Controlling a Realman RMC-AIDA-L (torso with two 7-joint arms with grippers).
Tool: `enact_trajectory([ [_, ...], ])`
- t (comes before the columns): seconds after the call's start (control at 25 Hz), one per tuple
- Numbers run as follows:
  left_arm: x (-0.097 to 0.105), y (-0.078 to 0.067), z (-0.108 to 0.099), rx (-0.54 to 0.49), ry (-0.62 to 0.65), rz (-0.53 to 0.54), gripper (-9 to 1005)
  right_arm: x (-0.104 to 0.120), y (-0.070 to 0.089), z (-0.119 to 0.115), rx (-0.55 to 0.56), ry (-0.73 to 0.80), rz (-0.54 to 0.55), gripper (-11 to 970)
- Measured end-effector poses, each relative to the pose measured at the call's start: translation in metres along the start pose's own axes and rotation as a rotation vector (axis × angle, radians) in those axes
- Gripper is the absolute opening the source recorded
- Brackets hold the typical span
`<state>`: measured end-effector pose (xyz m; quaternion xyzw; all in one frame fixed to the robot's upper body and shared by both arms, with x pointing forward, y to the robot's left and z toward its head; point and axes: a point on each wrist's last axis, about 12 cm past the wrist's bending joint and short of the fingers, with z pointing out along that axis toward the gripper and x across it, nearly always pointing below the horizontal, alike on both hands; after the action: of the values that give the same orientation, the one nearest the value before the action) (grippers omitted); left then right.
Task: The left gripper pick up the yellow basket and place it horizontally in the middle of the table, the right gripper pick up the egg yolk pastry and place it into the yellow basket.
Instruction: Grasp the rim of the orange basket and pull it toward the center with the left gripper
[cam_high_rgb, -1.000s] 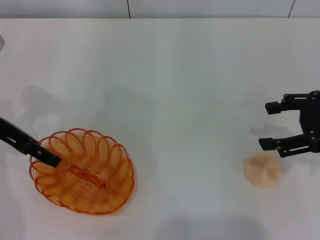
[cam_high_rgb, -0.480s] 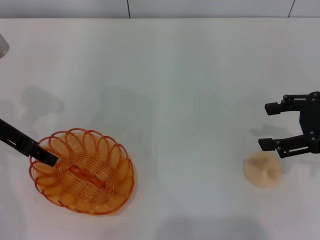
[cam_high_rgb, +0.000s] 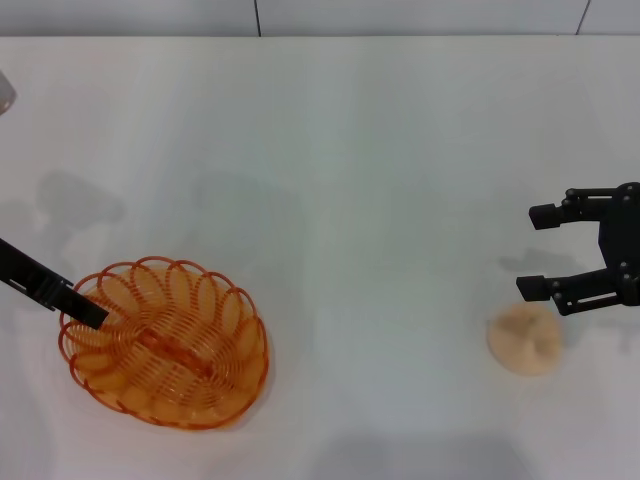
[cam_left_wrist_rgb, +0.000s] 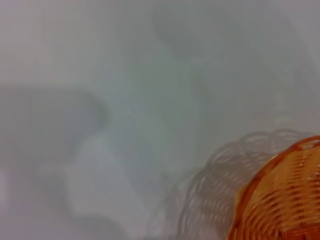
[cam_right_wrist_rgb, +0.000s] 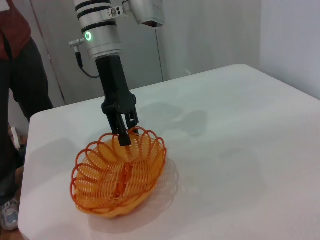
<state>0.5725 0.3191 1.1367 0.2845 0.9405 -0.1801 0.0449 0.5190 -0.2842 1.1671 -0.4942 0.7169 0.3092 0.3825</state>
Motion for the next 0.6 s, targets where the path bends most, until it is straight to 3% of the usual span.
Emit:
enact_trajectory([
  [0.6, -0.0048, -0.0022, 0.0010, 0.000, -0.006, 0.002, 396, -0.0005, 0.0001, -0.0010, 0.000, -0.002, -0.002, 856],
])
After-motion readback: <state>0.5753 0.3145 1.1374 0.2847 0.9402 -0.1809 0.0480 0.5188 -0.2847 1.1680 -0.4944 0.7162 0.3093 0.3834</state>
